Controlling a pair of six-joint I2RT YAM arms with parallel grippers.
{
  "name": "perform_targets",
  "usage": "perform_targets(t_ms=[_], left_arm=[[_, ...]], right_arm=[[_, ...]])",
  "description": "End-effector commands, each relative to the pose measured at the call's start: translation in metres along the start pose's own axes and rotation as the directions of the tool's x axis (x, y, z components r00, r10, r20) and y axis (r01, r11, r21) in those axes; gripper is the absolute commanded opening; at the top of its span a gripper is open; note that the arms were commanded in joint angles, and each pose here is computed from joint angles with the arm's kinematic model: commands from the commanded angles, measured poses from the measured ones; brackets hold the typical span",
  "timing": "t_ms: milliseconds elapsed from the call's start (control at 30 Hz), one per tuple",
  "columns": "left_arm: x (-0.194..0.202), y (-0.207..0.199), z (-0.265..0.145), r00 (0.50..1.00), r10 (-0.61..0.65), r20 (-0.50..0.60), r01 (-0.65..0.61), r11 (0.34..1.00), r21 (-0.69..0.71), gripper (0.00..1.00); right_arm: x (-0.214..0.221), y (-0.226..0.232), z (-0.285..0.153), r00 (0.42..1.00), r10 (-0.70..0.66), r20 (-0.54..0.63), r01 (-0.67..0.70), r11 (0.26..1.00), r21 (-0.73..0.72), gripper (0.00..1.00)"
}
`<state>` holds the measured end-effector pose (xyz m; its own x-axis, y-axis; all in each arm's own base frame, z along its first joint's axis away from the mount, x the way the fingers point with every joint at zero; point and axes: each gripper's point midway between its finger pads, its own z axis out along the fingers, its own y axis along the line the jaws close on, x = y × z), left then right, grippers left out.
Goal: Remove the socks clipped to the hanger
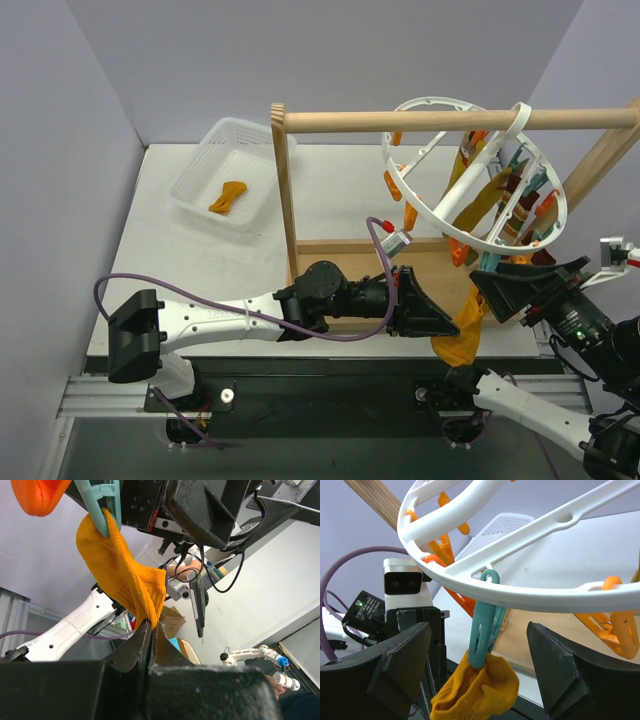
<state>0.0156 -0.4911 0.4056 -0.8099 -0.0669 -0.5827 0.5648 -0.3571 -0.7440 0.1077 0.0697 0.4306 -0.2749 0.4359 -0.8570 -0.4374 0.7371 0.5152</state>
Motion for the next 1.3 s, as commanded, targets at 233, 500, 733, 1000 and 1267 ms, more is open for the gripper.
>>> perform_targets(t_ms=[233, 500, 733, 1000, 1267], left_arm=[[-0.012, -0.043, -0.006, 1.0, 0.025, 0.013, -0.026, 0.991, 0.13, 0.0], [-0.01, -0.043, -0.009, 1.0, 0.012, 0.01, -0.013, 0.991, 0.135, 0.0], [-0.01, -0.041, -0.011, 1.0, 0.007, 0.011, -0.009, 0.991, 0.13, 0.0], [-0.01, -0.033, -0.012, 1.0, -0.003, 0.012, 0.001, 0.993, 0.116, 0.0], [-0.01, -0.026, -0.014, 1.0, -0.014, 0.013, 0.013, 0.995, 0.102, 0.0]], right_arm=[[-0.003, 0.014, 0.031, 0.998, 0.01, 0.054, -0.009, 1.0, -0.03, 0.69], [-0.009, 0.016, 0.032, 0.993, 0.026, 0.113, -0.019, 0.998, -0.061, 0.63], [-0.013, 0.016, 0.027, 0.988, 0.05, 0.146, -0.038, 0.996, -0.08, 0.55], [-0.015, 0.015, 0.018, 0.985, 0.062, 0.16, -0.047, 0.994, -0.099, 0.45], [-0.018, 0.018, 0.016, 0.984, 0.07, 0.164, -0.051, 0.992, -0.118, 0.32]])
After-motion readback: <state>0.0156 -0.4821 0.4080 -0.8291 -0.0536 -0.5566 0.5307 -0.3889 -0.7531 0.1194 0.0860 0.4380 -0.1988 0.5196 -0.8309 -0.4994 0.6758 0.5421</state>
